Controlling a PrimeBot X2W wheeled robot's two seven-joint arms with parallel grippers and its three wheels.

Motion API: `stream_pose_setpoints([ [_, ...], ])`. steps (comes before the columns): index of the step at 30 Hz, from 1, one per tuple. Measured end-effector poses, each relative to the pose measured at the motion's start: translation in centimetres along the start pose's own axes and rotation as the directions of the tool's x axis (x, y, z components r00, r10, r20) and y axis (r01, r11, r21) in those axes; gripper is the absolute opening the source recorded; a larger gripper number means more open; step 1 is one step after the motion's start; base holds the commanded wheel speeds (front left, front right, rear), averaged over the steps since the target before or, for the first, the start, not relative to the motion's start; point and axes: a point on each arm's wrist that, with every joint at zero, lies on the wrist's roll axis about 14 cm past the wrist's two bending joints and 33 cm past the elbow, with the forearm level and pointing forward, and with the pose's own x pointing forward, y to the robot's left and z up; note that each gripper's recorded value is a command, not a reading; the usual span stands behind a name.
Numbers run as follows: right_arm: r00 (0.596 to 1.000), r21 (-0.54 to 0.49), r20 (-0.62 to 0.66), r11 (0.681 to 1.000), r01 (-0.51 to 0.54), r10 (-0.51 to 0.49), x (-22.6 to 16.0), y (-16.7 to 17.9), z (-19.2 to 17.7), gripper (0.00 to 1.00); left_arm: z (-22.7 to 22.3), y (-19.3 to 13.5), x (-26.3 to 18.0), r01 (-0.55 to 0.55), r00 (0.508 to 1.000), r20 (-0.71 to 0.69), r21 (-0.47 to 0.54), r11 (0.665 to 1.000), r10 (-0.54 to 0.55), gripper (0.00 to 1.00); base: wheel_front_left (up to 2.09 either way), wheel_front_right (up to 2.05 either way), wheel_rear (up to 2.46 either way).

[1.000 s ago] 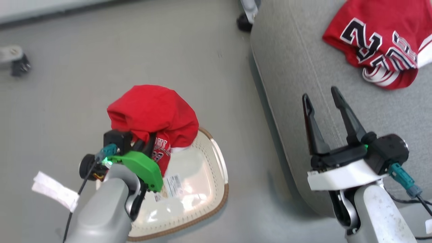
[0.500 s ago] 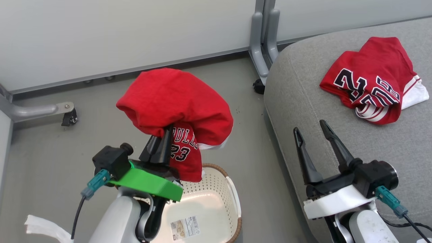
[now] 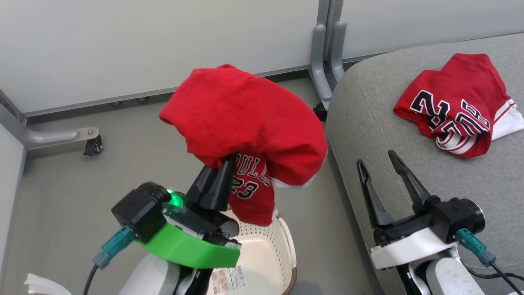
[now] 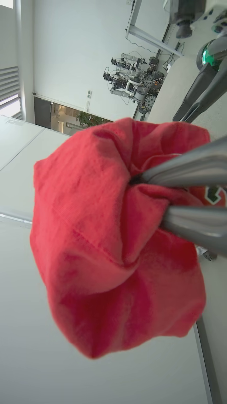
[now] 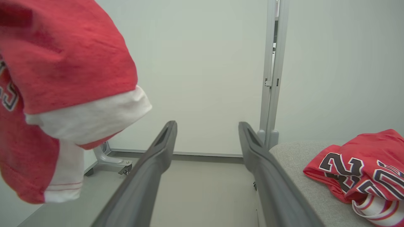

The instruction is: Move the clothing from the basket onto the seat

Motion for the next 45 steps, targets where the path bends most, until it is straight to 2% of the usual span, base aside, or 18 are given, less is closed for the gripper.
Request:
stream_pose_setpoints([
  [5,1.000,0.002,-0.004,1.000,-0.001,0.001,0.1,0.0,-0.2,1.00,-0.7,-1.6,-0.4,0.054,0.998,-0.030,-0.046,0.997,-0.056,0.00,0.00,0.00,0.00],
  [13,1.000,0.002,-0.007,1.000,-0.006,0.006,0.2,0.1,-0.3,1.00,-0.7,-1.3,-0.4,0.046,0.998,-0.029,-0.045,0.998,-0.047,0.00,0.00,0.00,0.00],
  [19,0.996,0.002,0.013,0.996,-0.085,0.085,0.3,1.9,0.5,1.00,-0.9,-0.8,-0.4,0.032,0.999,-0.036,-0.044,0.999,-0.034,0.00,0.00,0.00,0.00],
  [24,0.961,-0.005,0.030,0.961,-0.276,0.276,-0.4,6.2,1.6,1.00,-1.3,-0.4,-0.4,0.025,0.999,-0.046,-0.041,0.999,-0.027,0.00,0.00,0.00,0.00],
  [27,0.938,-0.019,0.025,0.938,-0.347,0.347,-1.0,7.5,1.8,1.00,-1.6,-0.5,-0.4,0.027,0.998,-0.055,-0.039,0.999,-0.029,0.00,0.00,0.00,0.00],
  [36,0.922,-0.109,-0.031,0.916,-0.386,0.385,-0.6,7.1,0.5,1.00,-2.5,-1.9,-0.5,0.089,0.992,-0.093,-0.021,0.996,-0.090,0.00,0.00,0.00,0.00],
  [40,0.890,-0.122,-0.089,0.881,-0.456,0.448,-0.8,8.0,-1.0,1.00,-2.7,-2.6,-0.7,0.122,0.987,-0.109,0.002,0.993,-0.121,0.00,0.00,0.00,0.00],
  [45,0.865,-0.135,-0.103,0.855,-0.501,0.490,-0.4,8.5,-1.2,1.00,-3.0,-2.8,-0.9,0.136,0.984,-0.121,0.018,0.991,-0.133,0.00,0.00,0.00,0.00],
])
